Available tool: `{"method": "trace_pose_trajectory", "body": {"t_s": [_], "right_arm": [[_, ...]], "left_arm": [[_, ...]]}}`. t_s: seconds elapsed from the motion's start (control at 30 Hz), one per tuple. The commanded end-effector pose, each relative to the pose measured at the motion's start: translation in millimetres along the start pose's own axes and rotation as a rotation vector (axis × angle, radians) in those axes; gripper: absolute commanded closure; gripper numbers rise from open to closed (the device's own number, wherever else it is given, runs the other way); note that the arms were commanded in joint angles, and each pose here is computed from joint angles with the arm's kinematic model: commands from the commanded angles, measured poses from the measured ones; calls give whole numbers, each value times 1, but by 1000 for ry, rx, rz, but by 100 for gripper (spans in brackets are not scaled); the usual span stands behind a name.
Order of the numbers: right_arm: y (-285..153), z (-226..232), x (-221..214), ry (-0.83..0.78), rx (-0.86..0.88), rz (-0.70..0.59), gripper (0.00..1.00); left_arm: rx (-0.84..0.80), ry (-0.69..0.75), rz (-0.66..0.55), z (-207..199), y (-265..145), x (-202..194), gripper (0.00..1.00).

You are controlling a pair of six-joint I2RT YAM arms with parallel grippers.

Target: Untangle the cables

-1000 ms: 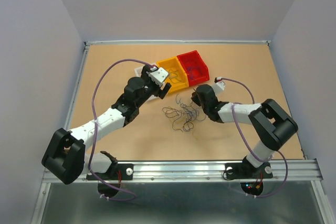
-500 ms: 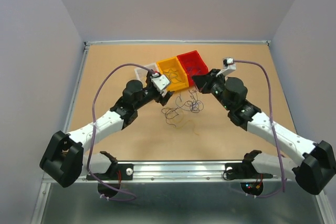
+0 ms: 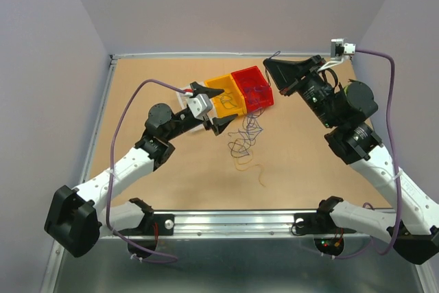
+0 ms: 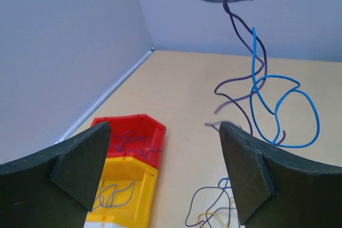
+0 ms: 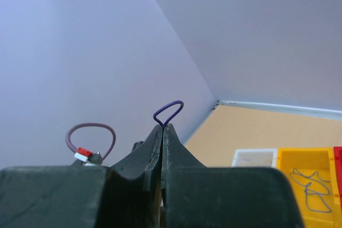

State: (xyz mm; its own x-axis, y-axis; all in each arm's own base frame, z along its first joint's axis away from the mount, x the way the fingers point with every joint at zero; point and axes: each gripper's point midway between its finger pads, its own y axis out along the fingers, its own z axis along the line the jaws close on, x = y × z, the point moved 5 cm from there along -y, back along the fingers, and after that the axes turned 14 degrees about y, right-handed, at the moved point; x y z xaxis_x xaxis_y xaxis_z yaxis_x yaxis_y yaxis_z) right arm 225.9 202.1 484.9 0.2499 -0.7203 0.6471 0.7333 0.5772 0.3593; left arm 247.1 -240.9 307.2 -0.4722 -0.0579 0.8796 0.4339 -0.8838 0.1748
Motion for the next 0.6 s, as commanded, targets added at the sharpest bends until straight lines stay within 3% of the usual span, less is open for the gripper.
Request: {"method": "trace_pose_trajectory", "body": {"t_s": [0.0,0.1,0.2,0.37,0.57], "right_arm": [[2,9,-2,4,23,56,99],[4,6,-4,5,9,55,99],[4,5,-3,6,1,45,99],[5,6,3,-3,-10,20,99],[8,7,5,-5,-10,11,100]], "left_arm": [[-30,20,-206,11,11,55,5],[-104,39,-308,5,11,75,5],[-204,8,-329,-3,20,76,4],[-269,-46,-289,-20,40,50,4],[-219,-66,-226,-32,70,26,6]]}}
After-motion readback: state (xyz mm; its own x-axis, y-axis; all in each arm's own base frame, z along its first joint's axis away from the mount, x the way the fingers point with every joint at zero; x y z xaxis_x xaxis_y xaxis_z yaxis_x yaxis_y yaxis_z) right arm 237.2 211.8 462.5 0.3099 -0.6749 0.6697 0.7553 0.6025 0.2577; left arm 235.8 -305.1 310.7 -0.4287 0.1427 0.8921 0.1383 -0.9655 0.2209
